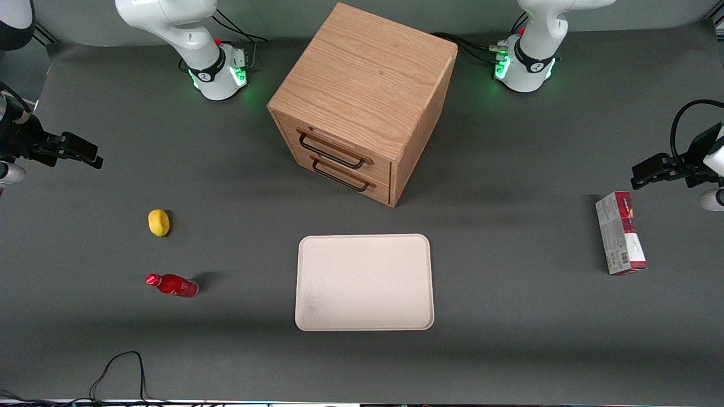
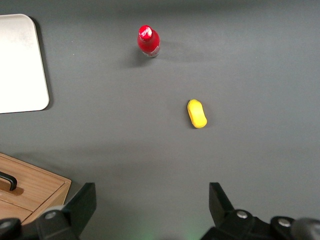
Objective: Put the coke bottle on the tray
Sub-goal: 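Move the right gripper down toward the red Coca-Cola bottle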
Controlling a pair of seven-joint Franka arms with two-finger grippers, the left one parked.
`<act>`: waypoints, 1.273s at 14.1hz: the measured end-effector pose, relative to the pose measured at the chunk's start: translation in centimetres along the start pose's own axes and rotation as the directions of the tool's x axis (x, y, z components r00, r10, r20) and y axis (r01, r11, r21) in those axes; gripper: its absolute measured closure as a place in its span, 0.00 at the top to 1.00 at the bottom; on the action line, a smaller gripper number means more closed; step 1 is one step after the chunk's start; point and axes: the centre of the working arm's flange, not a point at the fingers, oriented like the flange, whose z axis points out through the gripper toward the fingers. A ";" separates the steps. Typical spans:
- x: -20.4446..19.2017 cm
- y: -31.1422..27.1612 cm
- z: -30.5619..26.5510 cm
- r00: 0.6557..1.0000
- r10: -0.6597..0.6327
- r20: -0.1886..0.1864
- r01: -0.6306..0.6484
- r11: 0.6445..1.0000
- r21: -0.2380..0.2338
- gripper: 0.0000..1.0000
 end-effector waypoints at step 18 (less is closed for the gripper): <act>14.5 -1.4 9.0 0.993 0.011 -0.121 -0.016 0.999 -0.040 1.00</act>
